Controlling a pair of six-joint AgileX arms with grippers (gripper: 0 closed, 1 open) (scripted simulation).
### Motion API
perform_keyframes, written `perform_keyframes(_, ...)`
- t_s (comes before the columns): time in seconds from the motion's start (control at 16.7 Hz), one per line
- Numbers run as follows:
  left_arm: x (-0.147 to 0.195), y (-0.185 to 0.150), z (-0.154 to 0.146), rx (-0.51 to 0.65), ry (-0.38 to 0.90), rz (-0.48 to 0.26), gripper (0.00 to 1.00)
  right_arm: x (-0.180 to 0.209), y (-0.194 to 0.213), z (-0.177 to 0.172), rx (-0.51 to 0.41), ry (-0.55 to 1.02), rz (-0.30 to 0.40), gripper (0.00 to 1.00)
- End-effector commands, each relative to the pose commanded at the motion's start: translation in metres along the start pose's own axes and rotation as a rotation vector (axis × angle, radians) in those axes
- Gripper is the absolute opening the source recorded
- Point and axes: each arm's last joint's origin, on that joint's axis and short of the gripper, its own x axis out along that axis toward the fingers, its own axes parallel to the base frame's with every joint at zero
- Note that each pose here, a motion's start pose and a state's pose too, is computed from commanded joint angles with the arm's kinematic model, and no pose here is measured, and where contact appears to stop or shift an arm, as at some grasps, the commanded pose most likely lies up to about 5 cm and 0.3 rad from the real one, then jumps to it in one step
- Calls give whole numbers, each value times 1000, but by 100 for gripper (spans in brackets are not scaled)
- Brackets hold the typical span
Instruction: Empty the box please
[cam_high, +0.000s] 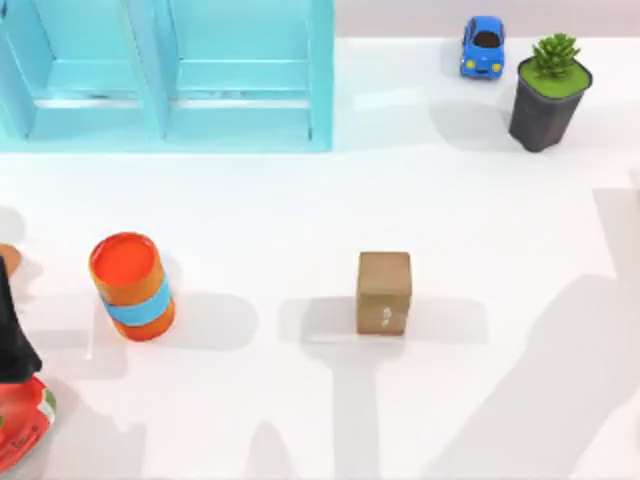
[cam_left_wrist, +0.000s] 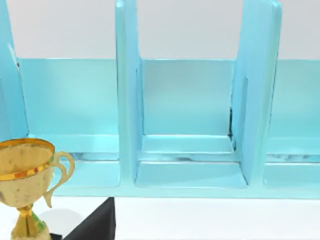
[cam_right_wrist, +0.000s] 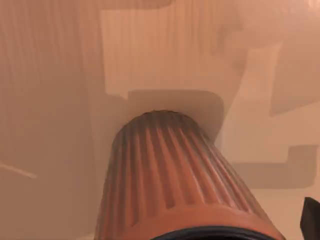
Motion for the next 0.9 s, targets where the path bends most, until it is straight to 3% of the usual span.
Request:
perform_keyframes(0.12, 0, 0, 0, 0, 0, 0, 100, 0, 0, 0, 0, 0, 0, 0)
perform_keyframes(0.66, 0, 0, 0, 0, 0, 0, 100, -2, 0, 0, 2, -3, 0, 0)
perform_keyframes(0.9, 0, 0, 0, 0, 0, 0, 100, -49, 8, -3, -5, -49, -4, 0)
